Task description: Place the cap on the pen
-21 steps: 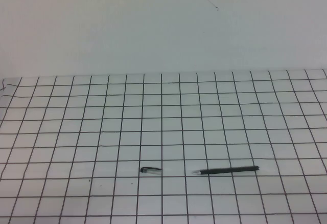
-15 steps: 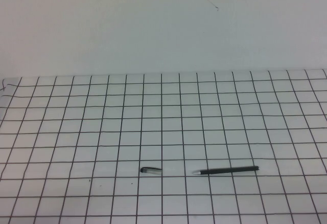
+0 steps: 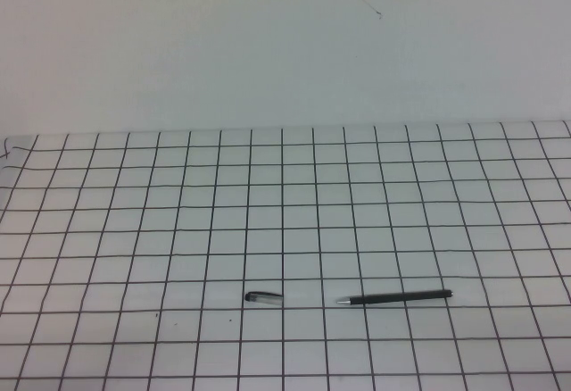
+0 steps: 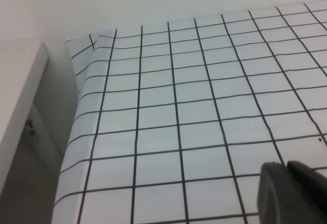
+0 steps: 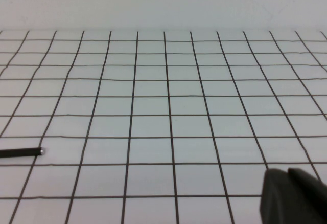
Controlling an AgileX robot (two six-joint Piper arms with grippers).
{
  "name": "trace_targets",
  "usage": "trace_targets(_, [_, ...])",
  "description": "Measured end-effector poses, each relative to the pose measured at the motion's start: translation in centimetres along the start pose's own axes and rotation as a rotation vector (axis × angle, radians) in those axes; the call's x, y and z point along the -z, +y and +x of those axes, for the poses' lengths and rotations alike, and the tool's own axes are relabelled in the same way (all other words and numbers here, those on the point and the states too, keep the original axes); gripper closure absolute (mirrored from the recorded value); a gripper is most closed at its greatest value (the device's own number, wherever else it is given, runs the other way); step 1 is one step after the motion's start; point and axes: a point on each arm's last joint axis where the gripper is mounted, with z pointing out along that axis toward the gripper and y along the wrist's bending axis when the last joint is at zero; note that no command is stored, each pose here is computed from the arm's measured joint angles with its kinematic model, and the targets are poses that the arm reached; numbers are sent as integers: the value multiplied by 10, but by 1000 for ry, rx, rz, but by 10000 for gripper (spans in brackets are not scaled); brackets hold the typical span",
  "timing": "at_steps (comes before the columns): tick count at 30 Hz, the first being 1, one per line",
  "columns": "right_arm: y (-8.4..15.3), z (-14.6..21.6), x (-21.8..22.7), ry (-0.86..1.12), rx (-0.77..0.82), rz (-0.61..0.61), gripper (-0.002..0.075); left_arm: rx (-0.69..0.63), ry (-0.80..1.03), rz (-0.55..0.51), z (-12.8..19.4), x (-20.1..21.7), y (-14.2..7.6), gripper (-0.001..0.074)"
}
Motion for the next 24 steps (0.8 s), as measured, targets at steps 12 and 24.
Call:
trace_targets(12, [0, 0, 0, 0, 0, 0, 729, -1, 0, 0, 0, 0, 0, 736])
trace_targets(24, [-1, -6, 0, -64, 98, 16, 729, -18, 0, -6, 0, 0, 1, 736])
